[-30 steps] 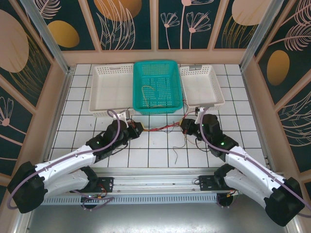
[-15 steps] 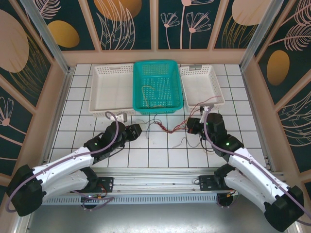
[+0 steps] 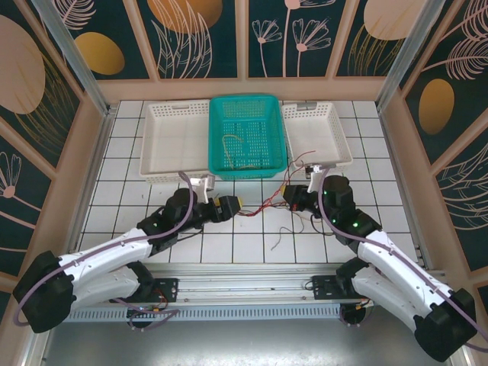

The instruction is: Untangle the cables

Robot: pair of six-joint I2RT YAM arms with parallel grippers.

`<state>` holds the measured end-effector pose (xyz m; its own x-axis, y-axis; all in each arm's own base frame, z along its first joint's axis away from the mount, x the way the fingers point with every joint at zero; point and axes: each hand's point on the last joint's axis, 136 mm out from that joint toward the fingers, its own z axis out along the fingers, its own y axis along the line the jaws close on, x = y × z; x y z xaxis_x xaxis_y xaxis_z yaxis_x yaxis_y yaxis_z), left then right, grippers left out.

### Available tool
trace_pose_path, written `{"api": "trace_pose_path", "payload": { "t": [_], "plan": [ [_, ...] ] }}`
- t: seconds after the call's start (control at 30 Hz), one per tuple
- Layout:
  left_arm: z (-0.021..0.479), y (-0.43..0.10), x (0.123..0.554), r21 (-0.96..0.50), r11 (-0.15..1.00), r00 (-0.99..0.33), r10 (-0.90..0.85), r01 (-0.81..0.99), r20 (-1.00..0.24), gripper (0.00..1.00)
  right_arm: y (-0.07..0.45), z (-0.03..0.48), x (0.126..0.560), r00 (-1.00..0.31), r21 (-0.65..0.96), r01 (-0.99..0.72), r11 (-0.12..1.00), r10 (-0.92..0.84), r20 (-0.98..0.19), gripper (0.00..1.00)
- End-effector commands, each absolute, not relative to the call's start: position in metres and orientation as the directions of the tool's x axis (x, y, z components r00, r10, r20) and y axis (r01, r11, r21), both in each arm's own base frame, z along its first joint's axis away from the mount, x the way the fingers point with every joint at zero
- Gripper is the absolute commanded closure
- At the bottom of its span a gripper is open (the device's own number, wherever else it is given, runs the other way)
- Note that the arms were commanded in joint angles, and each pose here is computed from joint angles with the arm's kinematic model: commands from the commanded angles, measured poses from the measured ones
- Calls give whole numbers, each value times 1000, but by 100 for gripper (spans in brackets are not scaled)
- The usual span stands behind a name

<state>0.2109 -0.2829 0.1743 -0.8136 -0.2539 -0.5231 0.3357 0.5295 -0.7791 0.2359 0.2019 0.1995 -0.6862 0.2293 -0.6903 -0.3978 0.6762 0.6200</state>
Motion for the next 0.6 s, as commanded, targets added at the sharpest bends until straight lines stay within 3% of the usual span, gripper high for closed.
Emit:
{"api": "trace_pose_path", "payload": {
  "t": [0.0,0.23,0.57],
  "plan": [
    [211,-312,187,-765,392,-786,-147,511,-601,27,210,225,238,-656,634,-452,628,247,-713,100],
    [193,-336,158,-735,364,-790,6,572,-613,30,217,236,234,-657,661,-484,573,260,-708,100],
    [166,-329,165,-667,473,-775,58,576,-629,38,229,247,221,-669,678,-551,487,228,-708,100]
  ]
}}
